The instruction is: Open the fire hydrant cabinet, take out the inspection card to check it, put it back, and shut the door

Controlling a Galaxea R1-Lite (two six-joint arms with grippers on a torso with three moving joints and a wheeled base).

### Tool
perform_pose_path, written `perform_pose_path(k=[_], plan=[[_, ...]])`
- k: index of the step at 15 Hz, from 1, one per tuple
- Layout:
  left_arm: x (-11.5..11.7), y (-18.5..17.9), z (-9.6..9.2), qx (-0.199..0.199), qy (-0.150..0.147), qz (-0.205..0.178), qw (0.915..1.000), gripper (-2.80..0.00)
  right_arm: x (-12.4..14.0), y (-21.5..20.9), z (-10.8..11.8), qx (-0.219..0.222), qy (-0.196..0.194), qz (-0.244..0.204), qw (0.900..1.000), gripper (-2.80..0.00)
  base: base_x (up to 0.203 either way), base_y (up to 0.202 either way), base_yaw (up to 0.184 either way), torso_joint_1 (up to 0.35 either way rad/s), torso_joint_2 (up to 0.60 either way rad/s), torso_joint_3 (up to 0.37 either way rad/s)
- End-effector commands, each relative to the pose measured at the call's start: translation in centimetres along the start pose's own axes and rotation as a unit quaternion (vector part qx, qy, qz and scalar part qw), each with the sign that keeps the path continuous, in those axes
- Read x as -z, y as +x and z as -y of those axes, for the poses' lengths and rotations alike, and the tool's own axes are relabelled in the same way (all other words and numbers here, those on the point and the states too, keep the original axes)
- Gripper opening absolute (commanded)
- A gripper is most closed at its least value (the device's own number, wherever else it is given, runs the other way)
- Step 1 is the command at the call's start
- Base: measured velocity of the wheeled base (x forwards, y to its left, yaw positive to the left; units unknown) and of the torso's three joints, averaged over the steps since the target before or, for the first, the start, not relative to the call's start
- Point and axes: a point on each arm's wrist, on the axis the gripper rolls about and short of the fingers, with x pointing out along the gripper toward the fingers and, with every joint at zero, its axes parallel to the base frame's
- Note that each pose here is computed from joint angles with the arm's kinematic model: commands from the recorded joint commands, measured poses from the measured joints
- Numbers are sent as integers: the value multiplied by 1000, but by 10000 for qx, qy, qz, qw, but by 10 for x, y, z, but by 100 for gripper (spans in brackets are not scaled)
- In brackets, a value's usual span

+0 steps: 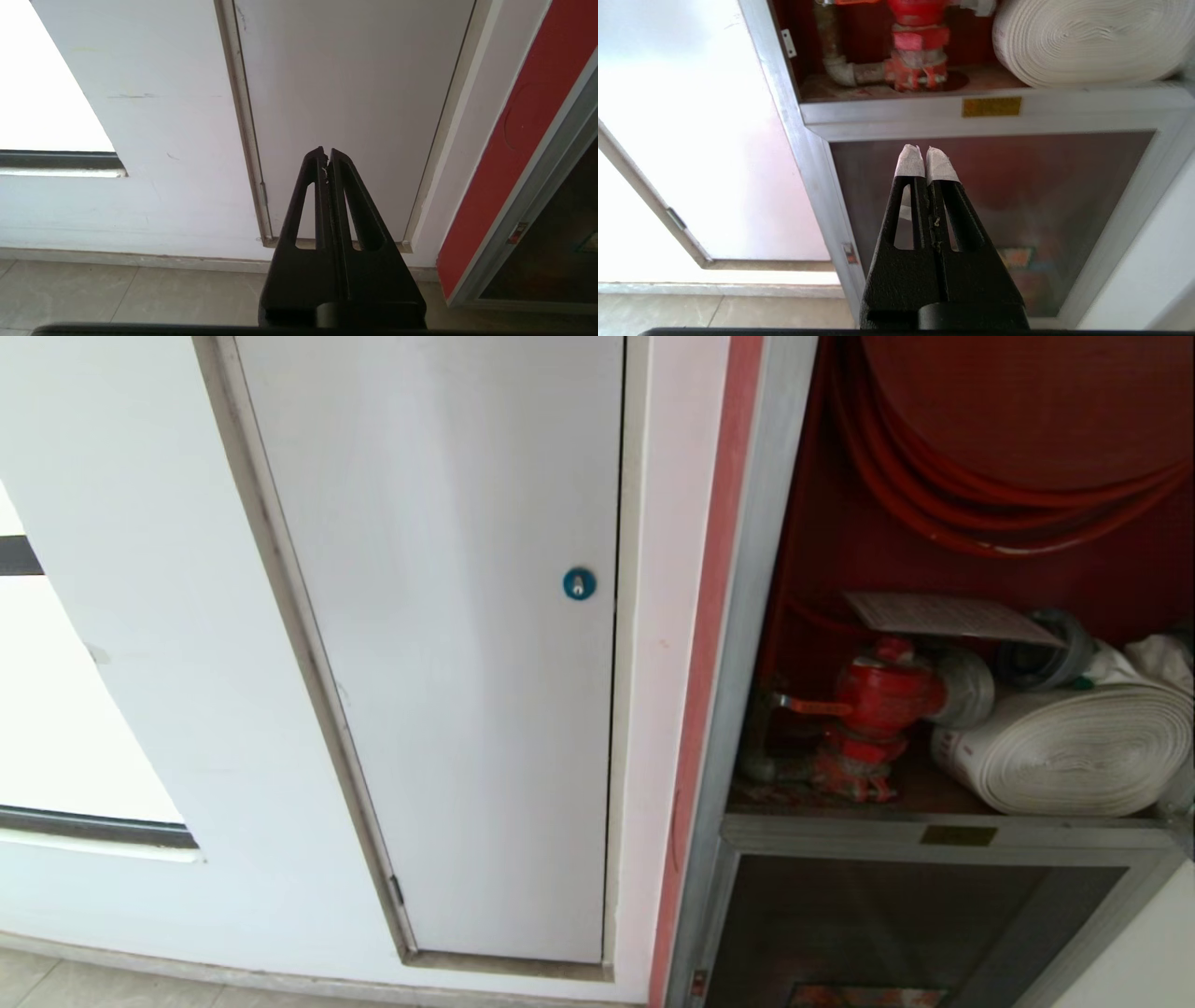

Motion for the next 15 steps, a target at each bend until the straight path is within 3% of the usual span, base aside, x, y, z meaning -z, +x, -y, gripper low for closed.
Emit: perform_pose_path(k=[1,15], plan=[[2,1,0,-1,5,-38,10000,-280,0,0,0,0,2,-12,10000,-280,-198,0,1,7,7,-1],[2,1,0,6,5,-30,10000,-280,0,0,0,0,2,-12,10000,-280,-195,0,0,1,3,4]])
